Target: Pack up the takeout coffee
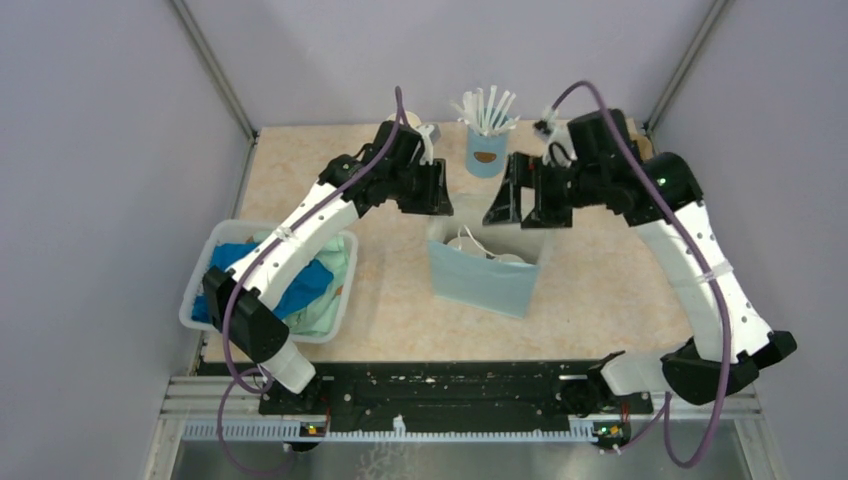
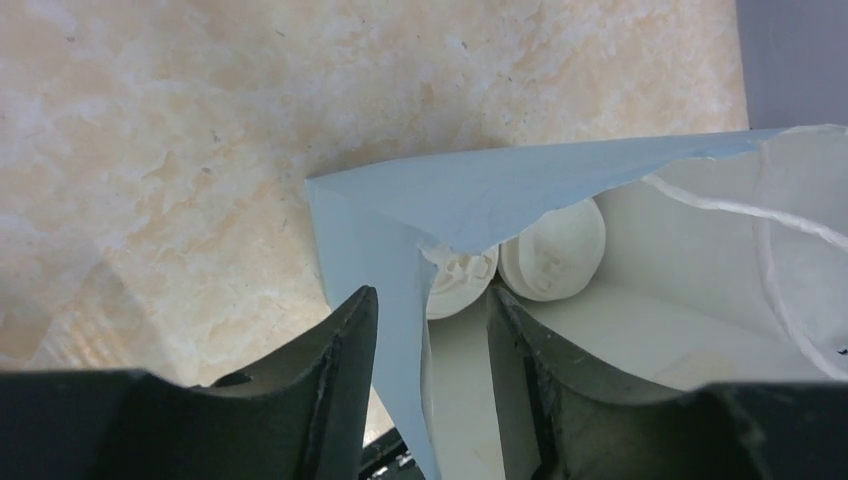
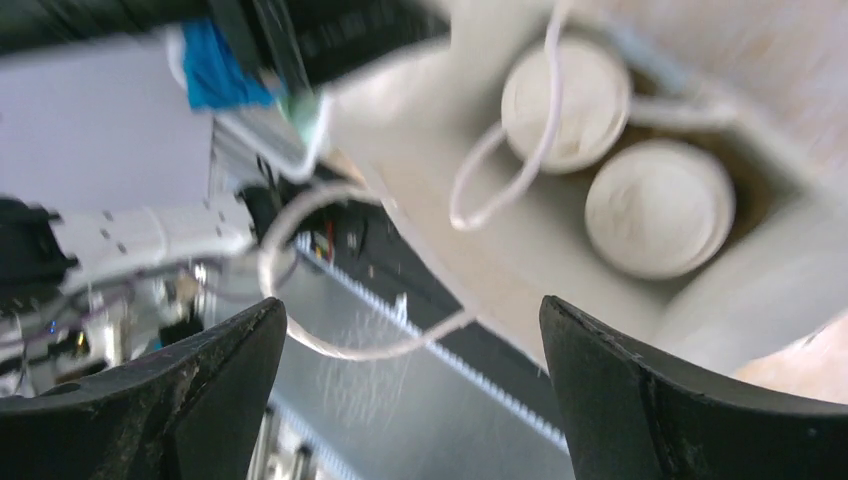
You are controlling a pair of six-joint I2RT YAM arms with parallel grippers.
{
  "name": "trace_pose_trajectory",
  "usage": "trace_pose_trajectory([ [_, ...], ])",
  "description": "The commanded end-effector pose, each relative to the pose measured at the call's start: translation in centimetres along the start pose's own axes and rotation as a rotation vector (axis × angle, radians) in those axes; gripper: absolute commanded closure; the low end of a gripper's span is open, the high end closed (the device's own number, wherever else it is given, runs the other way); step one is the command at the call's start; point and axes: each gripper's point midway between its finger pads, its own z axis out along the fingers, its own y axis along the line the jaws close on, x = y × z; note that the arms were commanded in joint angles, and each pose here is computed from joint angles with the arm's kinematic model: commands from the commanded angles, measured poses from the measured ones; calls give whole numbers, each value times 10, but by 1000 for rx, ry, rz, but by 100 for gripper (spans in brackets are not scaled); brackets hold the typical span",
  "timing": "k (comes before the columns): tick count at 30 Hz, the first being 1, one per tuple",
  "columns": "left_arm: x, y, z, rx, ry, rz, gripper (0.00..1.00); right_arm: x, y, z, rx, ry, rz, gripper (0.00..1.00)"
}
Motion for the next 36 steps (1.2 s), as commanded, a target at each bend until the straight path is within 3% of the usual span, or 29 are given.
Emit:
trace_pose_trajectory([
  [1, -28, -19, -35, 66, -129, 35, 44, -93, -4, -34, 102, -331, -49, 6],
  [6, -39, -20, -54, 66, -183, 37, 29, -196, -28, -39, 185, -584, -26, 11],
  [13, -52, -32, -91, 121, -272, 65, 22, -279, -55, 30, 186, -708, -235, 31],
  [18, -56, -27, -117, 99, -358, 94, 18, -313, -60, 80, 125, -728, -423, 31],
  [23, -56, -19, -131, 60, -389, 97, 15, -327, -61, 137, 58, -670, -619, 31],
  [26, -54, -12, -133, 21, -382, 96, 15, -335, -61, 162, 107, -647, -781, 31],
  [32, -48, -1, -132, -29, -358, 80, 14, -361, -82, 190, 306, -697, -856, 32],
  [34, -47, 2, -132, -43, -356, 76, 14, -366, -84, 195, 329, -717, -872, 41],
  [36, -48, 3, -133, -50, -356, 75, 15, -371, -85, 198, 341, -733, -875, 57],
])
